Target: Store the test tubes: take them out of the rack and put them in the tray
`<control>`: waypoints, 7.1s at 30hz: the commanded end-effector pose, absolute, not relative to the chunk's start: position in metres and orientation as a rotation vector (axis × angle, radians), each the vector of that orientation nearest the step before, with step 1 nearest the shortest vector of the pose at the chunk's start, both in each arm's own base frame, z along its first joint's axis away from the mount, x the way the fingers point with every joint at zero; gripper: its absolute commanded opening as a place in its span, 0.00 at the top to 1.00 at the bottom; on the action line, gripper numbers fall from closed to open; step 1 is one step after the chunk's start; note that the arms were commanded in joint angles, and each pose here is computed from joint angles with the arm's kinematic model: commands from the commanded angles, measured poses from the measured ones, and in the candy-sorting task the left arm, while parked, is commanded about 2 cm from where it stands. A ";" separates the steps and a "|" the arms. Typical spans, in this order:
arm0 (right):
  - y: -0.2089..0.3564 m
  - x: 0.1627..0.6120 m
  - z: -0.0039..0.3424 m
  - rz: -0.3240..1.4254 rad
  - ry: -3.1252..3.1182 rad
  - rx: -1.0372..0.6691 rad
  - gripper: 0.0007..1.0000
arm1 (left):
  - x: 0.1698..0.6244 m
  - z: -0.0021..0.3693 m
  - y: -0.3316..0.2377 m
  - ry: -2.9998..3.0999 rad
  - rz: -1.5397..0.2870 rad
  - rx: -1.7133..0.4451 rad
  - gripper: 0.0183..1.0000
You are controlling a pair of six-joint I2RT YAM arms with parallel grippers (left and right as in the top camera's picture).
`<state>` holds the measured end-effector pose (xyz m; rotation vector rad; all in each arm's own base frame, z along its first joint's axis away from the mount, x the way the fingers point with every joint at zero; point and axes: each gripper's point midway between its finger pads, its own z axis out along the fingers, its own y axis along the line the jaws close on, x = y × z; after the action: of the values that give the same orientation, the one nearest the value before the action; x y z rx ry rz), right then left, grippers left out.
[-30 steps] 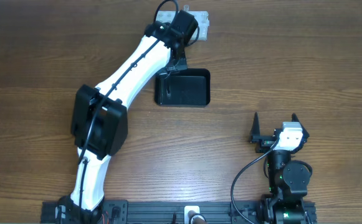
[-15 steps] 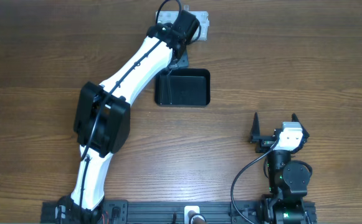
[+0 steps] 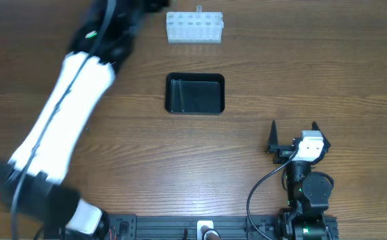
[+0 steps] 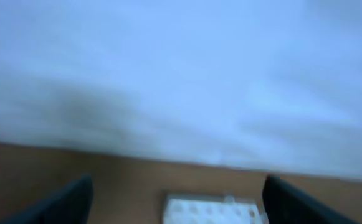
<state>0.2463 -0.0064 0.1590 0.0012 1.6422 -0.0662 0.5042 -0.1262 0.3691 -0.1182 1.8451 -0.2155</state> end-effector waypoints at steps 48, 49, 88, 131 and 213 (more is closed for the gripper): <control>-0.007 0.246 0.157 -0.068 1.642 -0.002 0.01 | 0.246 0.158 -0.006 1.640 -0.108 -0.034 0.00; -0.007 0.246 0.157 -0.069 1.642 -0.002 0.01 | 0.246 0.158 -0.006 1.640 -0.108 -0.034 0.00; -0.007 0.246 0.158 -0.070 1.638 -0.002 0.01 | 0.246 0.158 -0.006 1.642 -0.108 -0.034 0.00; 0.231 0.526 0.189 0.135 1.996 -0.107 0.01 | 0.246 0.158 -0.006 1.642 -0.108 -0.034 0.00; 0.223 0.633 0.116 0.010 1.997 0.013 0.73 | 0.246 0.158 -0.006 1.642 -0.108 -0.034 0.00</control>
<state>0.6284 0.2278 0.1109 -0.0059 2.0118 0.0250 0.2462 -0.0056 0.1593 -0.0462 1.6400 -0.1134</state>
